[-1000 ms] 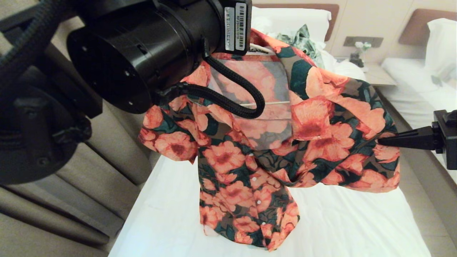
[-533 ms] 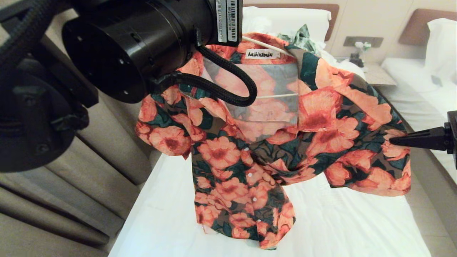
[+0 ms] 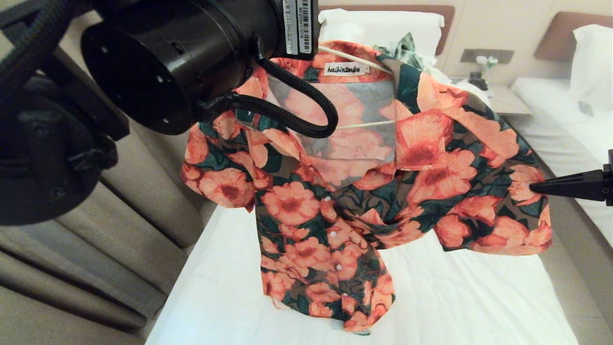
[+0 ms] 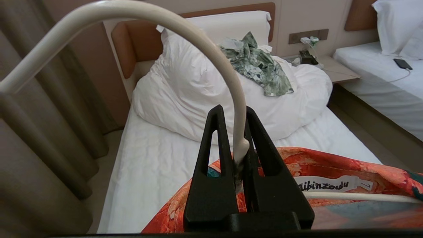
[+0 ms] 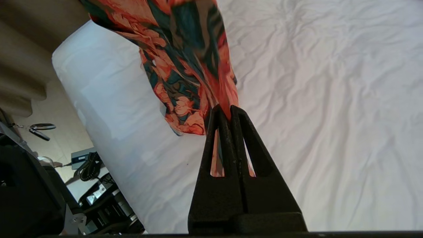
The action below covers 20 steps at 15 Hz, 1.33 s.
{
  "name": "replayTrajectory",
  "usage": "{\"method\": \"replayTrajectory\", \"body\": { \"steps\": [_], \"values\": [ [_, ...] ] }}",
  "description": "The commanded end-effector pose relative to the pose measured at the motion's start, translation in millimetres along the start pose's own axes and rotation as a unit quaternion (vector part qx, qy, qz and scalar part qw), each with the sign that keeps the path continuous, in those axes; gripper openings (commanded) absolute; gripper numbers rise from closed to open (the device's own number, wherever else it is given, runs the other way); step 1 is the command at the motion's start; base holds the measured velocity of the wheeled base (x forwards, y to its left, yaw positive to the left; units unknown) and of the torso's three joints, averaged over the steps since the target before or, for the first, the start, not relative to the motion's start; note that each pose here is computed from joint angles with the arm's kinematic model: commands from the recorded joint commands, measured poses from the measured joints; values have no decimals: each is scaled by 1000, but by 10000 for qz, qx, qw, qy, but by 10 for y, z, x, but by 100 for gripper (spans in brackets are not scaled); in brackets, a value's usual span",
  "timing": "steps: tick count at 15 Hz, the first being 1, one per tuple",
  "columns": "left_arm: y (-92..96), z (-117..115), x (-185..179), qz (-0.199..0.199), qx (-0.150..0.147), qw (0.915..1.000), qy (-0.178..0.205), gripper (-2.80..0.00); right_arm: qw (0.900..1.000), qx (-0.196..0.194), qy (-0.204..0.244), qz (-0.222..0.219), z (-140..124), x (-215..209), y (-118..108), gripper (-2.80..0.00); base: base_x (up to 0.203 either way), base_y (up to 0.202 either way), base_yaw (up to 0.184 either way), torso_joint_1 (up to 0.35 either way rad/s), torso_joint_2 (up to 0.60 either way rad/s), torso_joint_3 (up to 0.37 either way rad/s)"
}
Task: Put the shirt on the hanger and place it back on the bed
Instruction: Take the clothes hanger out of the clothes
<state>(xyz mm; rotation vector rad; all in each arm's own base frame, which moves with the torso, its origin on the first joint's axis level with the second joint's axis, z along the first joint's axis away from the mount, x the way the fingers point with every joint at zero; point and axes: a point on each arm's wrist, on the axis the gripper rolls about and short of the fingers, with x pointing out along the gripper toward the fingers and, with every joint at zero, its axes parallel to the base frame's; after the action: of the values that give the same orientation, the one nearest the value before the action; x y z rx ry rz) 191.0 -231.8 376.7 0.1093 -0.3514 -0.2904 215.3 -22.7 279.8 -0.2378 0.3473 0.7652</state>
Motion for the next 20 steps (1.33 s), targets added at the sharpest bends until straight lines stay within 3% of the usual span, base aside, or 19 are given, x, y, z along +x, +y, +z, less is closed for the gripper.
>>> {"method": "replayTrajectory", "body": {
  "steps": [1,8,16,20],
  "values": [
    [19,28,4,47,-17,10000,-39,-280,10000,-64,20,-42,-23,-23,-21,-280,0,0,0,0,0,0],
    [12,114,59,93,-97,9998,-171,-280,9997,-197,155,-29,-161,-19,-1,-280,0,0,0,0,0,0],
    [-31,65,66,35,50,9999,-110,-280,9995,-296,26,-144,-94,-117,32,-280,0,0,0,0,0,0],
    [-117,-128,87,-62,234,9996,151,-280,9978,-301,-529,-265,54,-390,-37,-280,0,0,0,0,0,0]
  ]
}}
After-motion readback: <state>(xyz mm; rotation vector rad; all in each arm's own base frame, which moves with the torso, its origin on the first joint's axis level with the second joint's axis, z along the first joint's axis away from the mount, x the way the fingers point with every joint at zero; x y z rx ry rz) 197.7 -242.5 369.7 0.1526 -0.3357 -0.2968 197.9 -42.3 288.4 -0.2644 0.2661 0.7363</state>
